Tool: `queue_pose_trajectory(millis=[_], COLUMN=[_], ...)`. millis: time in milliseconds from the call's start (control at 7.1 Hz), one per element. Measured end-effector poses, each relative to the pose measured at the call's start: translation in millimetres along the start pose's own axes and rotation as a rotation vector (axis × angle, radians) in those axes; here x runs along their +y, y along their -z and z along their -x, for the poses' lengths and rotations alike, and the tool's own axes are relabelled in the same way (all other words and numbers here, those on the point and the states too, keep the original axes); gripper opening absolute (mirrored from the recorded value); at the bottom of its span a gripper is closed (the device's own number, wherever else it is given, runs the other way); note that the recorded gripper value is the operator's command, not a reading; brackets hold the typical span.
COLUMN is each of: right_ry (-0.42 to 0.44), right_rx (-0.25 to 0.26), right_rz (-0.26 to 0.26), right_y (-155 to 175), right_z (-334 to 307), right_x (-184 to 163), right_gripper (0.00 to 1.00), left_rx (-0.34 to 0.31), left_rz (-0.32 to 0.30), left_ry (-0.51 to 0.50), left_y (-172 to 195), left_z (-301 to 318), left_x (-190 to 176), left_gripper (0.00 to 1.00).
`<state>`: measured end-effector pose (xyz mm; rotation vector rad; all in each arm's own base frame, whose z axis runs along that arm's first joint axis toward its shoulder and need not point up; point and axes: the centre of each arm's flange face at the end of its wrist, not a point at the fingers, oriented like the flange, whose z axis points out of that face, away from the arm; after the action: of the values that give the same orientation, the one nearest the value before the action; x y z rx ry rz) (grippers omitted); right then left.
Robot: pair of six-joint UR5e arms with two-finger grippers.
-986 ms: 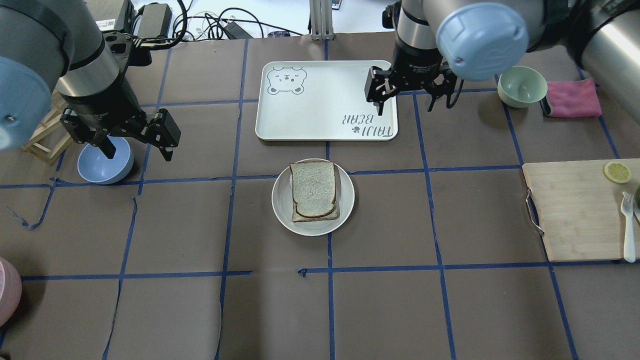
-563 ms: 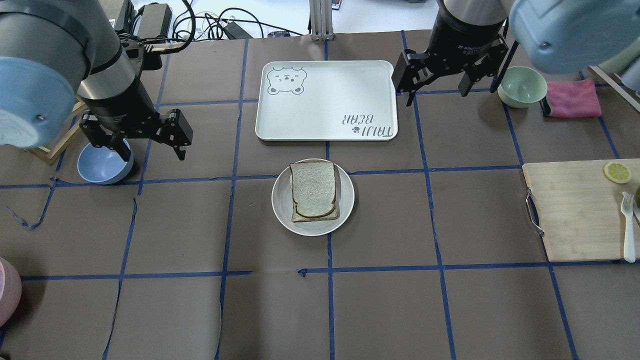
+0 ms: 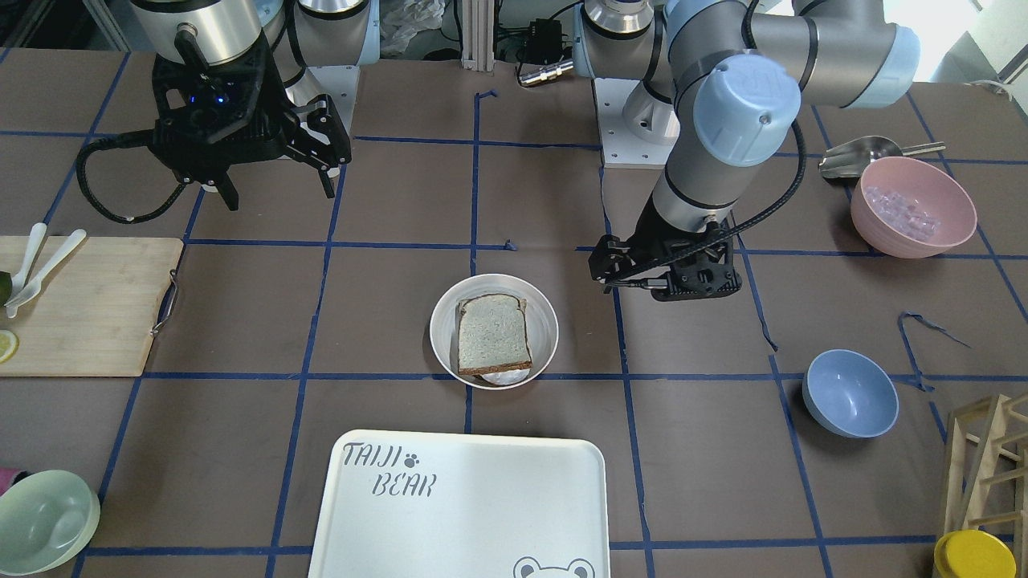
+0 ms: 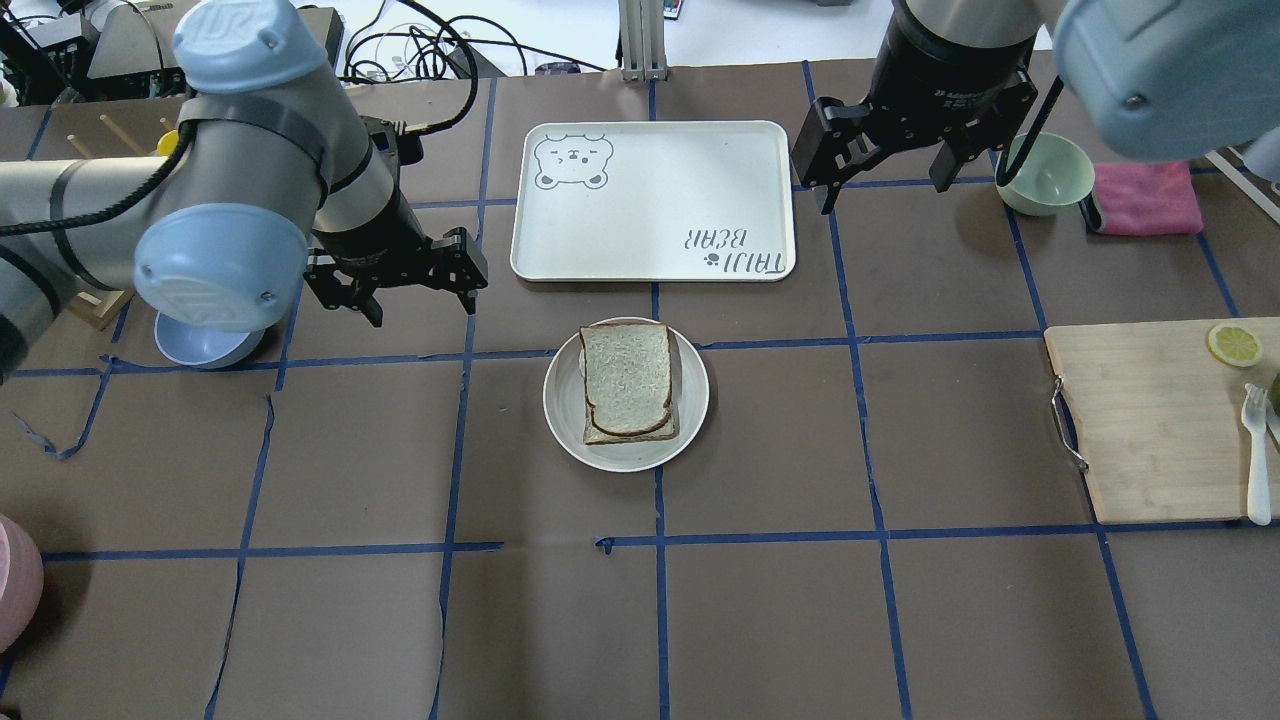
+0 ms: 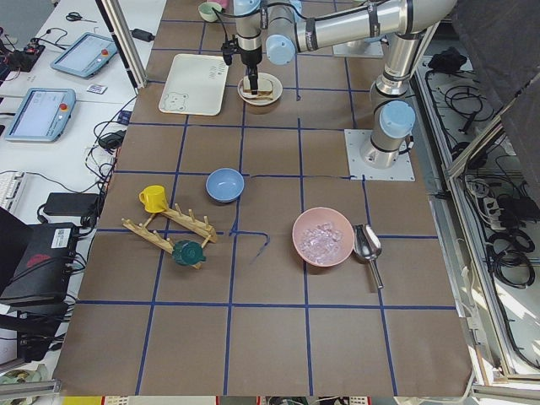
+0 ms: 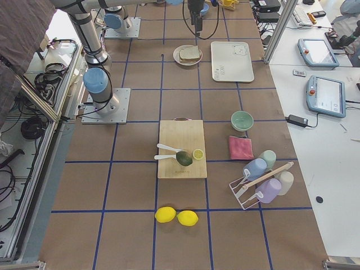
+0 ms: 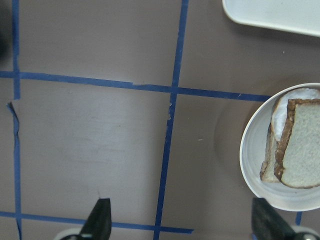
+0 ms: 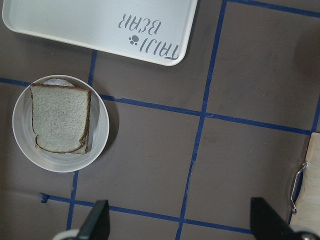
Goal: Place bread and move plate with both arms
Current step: 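Lower the left gripper to the plate rim and grip the rim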
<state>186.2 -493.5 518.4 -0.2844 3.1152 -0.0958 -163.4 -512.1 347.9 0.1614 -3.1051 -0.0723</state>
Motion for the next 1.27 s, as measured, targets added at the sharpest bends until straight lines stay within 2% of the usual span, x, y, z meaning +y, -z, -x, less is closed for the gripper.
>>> queue_pose_trajectory(millis=[282,704,845,986,1127,1268], right_ry=[-0.008,-0.018,-0.021,-0.021,-0.023,-0.026], right_rx=[0.006,0.006,0.006,0.007,0.007,0.005], right_rz=[0.021,0.038,0.038,0.037,0.036,0.037], right_y=[-2.2,-2.7,-2.0,-1.1,-0.4,-0.2], right_z=[-3.2,-4.3,-5.0,-5.3,-5.2,-5.5], right_x=[2.6,5.4,5.7,6.1,6.5,6.8], right_gripper=[1.0,1.0,1.0,1.0,1.0,1.0], left_rx=[0.079,0.106,0.103,0.102,0.103,0.103], left_rz=[0.03,0.029,0.047,0.056,0.054,0.059], left_ry=[-0.014,-0.077,-0.1,-0.111,-0.116,-0.117], left_y=[-36.0,-101.4,-119.5,-132.2,-139.5,-146.0], left_z=[-17.3,-30.5,-32.7,-33.5,-33.9,-34.1], left_x=[-2.2,0.3,1.8,1.8,0.3,-0.7], left_gripper=[1.0,1.0,0.85,0.58,0.53,0.53])
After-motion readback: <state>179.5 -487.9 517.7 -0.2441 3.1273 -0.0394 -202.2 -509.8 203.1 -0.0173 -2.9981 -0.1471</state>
